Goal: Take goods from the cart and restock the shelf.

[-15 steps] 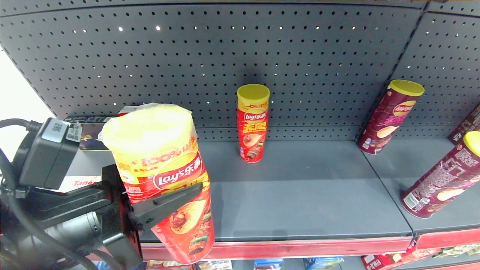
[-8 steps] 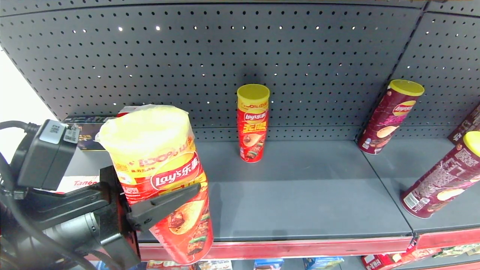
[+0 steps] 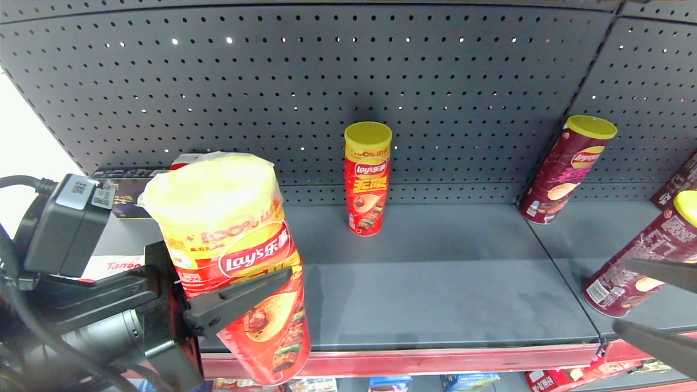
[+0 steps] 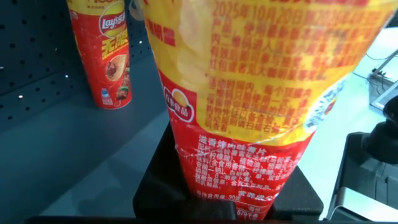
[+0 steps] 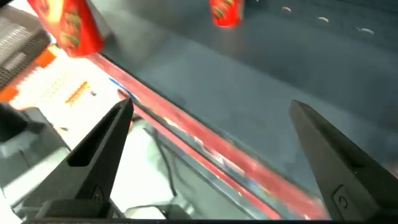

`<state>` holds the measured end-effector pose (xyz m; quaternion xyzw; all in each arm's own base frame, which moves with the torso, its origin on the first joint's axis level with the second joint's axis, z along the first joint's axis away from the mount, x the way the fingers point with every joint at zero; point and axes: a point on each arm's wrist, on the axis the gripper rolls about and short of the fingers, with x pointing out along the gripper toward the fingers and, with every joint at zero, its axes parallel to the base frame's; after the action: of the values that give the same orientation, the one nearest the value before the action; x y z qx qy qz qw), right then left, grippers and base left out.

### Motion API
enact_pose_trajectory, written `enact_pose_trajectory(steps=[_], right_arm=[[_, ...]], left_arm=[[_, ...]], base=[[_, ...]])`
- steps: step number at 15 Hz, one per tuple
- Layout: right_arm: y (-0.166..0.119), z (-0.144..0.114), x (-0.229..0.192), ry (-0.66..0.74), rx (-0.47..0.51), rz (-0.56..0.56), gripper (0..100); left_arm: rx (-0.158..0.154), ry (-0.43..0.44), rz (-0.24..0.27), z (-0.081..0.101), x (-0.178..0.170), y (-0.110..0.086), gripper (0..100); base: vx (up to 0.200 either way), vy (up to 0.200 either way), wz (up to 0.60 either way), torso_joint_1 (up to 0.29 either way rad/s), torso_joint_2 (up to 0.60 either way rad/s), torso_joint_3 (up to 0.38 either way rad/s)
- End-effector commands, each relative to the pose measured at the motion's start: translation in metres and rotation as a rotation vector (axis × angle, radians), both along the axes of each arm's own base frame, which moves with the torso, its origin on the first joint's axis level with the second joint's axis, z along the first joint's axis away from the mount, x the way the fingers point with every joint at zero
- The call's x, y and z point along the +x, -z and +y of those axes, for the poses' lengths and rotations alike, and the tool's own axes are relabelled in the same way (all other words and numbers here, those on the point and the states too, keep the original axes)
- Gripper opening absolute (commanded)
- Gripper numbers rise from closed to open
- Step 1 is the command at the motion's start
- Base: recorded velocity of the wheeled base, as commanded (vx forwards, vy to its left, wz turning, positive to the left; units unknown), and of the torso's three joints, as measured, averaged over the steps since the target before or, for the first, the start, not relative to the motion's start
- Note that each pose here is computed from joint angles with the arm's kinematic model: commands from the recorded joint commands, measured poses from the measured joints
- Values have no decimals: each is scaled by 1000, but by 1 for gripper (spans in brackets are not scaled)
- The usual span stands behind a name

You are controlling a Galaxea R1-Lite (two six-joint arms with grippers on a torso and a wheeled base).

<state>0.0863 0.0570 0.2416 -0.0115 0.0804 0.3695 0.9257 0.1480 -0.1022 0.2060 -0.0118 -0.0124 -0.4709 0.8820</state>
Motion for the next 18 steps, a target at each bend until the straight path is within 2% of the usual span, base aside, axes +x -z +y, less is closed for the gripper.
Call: enact_pose_trajectory(steps=[1, 5, 9, 11, 12, 14, 16, 18], right_arm=[[-2, 36, 44, -49, 14, 59, 100], [-10, 68, 89, -48, -2, 93, 100], [8, 91, 154, -29, -70, -6, 100], [14, 99, 184, -69, -57, -32, 100], [13, 99, 186, -72, -55, -36, 100], [20, 100, 224, -275, -39, -163, 100], [31, 103, 246, -411, -25, -237, 100], [39, 108, 259, -448, -17, -242, 100]], left_arm=[[0, 3, 0, 0, 0, 0, 0], [2, 0, 4, 0, 0, 1, 0], [5, 0, 9, 0, 1, 2, 0], [8, 0, 13, -1, 2, 3, 0], [8, 0, 13, -1, 2, 3, 0], [11, 0, 18, -1, 1, 5, 0], [17, 0, 29, 0, 0, 8, 0], [19, 0, 31, 1, -1, 9, 0]], base=[[0, 0, 0, 0, 0, 0], [0, 0, 0, 0, 0, 0], [0, 0, 0, 0, 0, 0], [0, 0, 0, 0, 0, 0], [0, 0, 0, 0, 0, 0], [0, 0, 0, 0, 0, 0], [0, 0, 0, 0, 0, 0], [0, 0, 0, 0, 0, 0]])
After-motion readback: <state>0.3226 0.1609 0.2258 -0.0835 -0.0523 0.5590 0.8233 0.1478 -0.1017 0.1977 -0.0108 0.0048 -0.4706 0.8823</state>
